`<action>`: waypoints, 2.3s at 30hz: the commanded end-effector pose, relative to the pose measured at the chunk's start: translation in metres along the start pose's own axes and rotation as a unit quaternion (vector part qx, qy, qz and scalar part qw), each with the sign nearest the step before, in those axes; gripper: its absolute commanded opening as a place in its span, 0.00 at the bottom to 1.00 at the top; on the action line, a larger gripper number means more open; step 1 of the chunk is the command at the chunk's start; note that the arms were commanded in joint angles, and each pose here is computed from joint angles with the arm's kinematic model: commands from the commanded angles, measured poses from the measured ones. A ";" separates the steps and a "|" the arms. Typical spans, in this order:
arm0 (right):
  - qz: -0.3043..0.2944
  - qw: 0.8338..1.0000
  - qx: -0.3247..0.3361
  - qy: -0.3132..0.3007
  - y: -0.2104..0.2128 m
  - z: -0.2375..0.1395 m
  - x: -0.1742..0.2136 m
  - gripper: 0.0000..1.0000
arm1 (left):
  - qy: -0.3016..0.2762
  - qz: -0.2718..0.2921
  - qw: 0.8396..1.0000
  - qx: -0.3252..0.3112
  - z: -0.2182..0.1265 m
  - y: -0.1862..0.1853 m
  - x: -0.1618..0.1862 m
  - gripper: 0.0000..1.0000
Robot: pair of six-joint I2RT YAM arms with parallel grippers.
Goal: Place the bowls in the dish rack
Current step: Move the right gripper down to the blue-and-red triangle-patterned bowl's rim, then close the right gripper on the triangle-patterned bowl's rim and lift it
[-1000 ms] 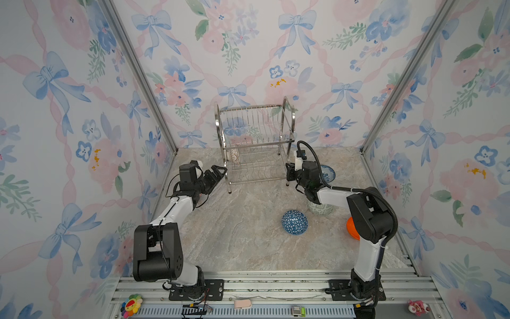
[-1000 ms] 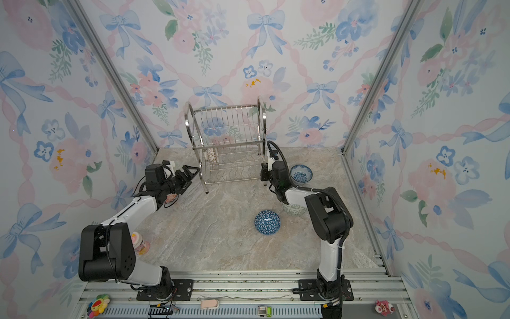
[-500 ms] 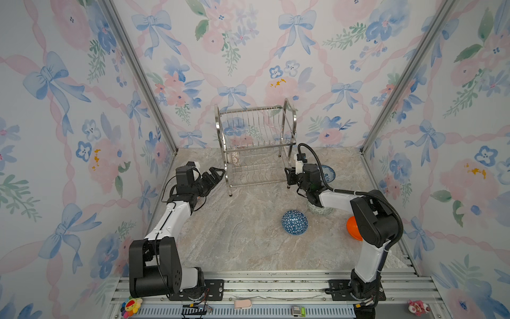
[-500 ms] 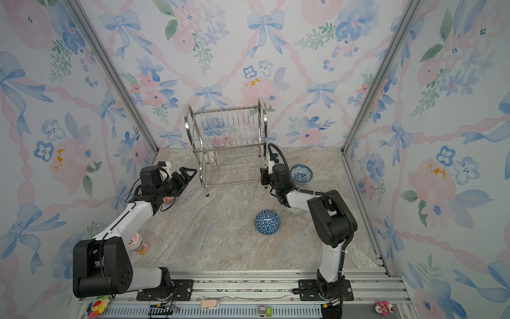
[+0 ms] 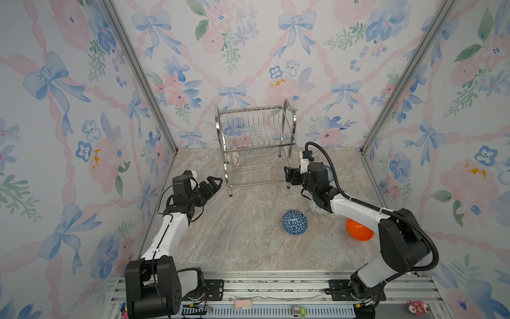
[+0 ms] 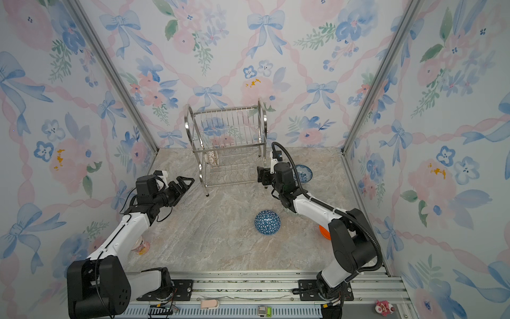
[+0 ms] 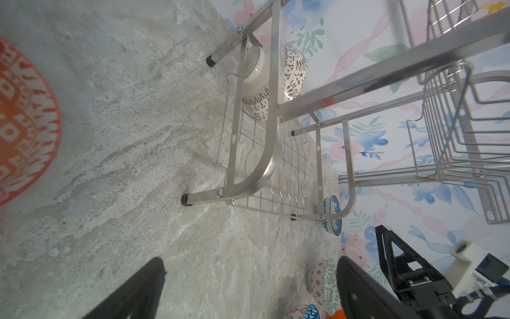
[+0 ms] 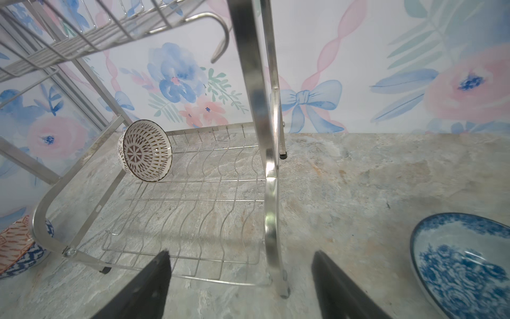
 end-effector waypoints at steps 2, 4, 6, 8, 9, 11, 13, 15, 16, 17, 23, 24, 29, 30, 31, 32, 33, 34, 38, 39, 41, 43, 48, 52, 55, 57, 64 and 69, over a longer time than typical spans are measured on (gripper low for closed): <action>-0.023 0.992 0.080 0.099 -0.022 -0.034 0.041 0.92 | 0.011 0.012 1.000 0.020 -0.008 -0.011 0.018 0.98; -0.038 0.987 0.090 0.127 -0.018 -0.049 0.054 0.96 | 0.010 0.017 0.999 0.033 -0.013 -0.018 0.023 0.98; -0.059 0.983 0.096 0.146 -0.011 -0.063 0.066 1.00 | 0.009 0.023 0.998 0.049 -0.016 -0.027 0.029 0.98; -0.071 0.979 0.099 0.165 -0.002 -0.074 0.079 1.00 | 0.014 0.030 0.997 0.065 -0.017 -0.035 0.038 0.98; -0.072 0.976 0.098 0.179 0.002 -0.078 0.089 1.00 | 0.018 0.032 0.997 0.074 -0.016 -0.040 0.043 0.98; -0.072 0.971 0.097 0.206 0.009 -0.085 0.109 0.98 | 0.031 0.034 0.995 0.090 -0.011 -0.046 0.054 0.98; -0.075 0.965 0.100 0.230 0.016 -0.089 0.128 0.94 | 0.041 0.034 0.993 0.101 -0.008 -0.049 0.064 0.98; -0.088 0.959 0.108 0.246 0.021 -0.094 0.145 0.90 | 0.042 0.037 0.992 0.113 -0.008 -0.054 0.070 0.98; -0.094 0.956 0.113 0.252 0.023 -0.095 0.152 0.88 | 0.042 0.039 0.992 0.116 -0.008 -0.055 0.072 0.98; -0.099 0.953 0.116 0.260 0.024 -0.096 0.160 0.86 | 0.042 0.041 0.991 0.119 -0.008 -0.057 0.074 0.98; -0.105 0.937 0.128 0.307 0.024 -0.095 0.208 0.72 | 0.056 0.057 0.989 0.128 -0.005 -0.064 0.086 0.98; -0.108 0.936 0.128 0.310 0.025 -0.094 0.213 0.70 | 0.058 0.057 0.989 0.127 -0.003 -0.064 0.087 0.98; -0.127 0.927 0.139 0.325 0.026 -0.090 0.233 0.59 | 0.060 0.058 0.988 0.126 0.000 -0.063 0.091 0.98; -0.130 0.925 0.141 0.328 0.026 -0.090 0.237 0.56 | 0.062 0.058 0.988 0.126 0.001 -0.064 0.092 0.98; -0.133 0.924 0.143 0.329 0.026 -0.089 0.239 0.53 | 0.063 0.058 0.988 0.126 0.001 -0.064 0.093 0.98; -0.135 0.922 0.147 0.330 0.024 -0.089 0.241 0.49 | 0.064 0.059 0.988 0.126 0.002 -0.064 0.094 0.98; -0.137 0.922 0.150 0.331 0.023 -0.089 0.243 0.45 | 0.067 0.060 0.988 0.125 0.003 -0.063 0.095 0.98; -0.139 0.921 0.151 0.330 0.022 -0.089 0.244 0.42 | 0.068 0.060 0.988 0.124 0.003 -0.062 0.096 0.98; -0.143 0.922 0.156 0.323 0.020 -0.089 0.242 0.33 | 0.072 0.060 0.988 0.120 0.006 -0.059 0.099 0.98; -0.144 0.924 0.155 0.319 0.021 -0.089 0.240 0.31 | 0.074 0.060 0.988 0.120 0.006 -0.059 0.099 0.98; -0.145 0.926 0.152 0.315 0.024 -0.089 0.235 0.27 | 0.074 0.062 0.988 0.119 0.006 -0.058 0.100 0.98; -0.147 0.929 0.146 0.306 0.028 -0.088 0.227 0.22 | 0.071 0.062 0.989 0.117 0.006 -0.058 0.099 0.98; -0.145 0.935 0.135 0.295 0.035 -0.085 0.212 0.11 | 0.073 0.060 0.989 0.117 0.005 -0.058 0.100 0.98; -0.141 0.938 0.125 0.291 0.039 -0.079 0.204 0.04 | 0.072 0.061 0.989 0.115 0.004 -0.059 0.099 0.98; -0.121 0.950 0.093 0.274 0.054 -0.078 0.184 0.02 | 0.069 0.064 0.989 0.115 0.002 -0.061 0.097 0.98; -0.103 0.957 0.068 0.263 0.064 -0.077 0.173 0.00 | 0.069 0.065 0.989 0.112 0.001 -0.061 0.096 0.98; -0.022 0.980 -0.064 0.186 0.110 -0.083 0.117 0.00 | 0.067 0.069 0.989 0.110 0.000 -0.062 0.093 0.98; -0.004 0.984 -0.127 0.124 0.133 -0.088 0.084 0.00 | 0.062 0.076 0.990 0.103 -0.001 -0.062 0.089 0.98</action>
Point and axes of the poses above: each gripper's point midway between its finger pads, its own z axis out along the fingers, its own y axis along the line the jaws close on, x = y × z, the point moved 1 cm from there along -z, back along the fingers, and after that the axes turned 10 degrees about z, right-handed, at the moved point
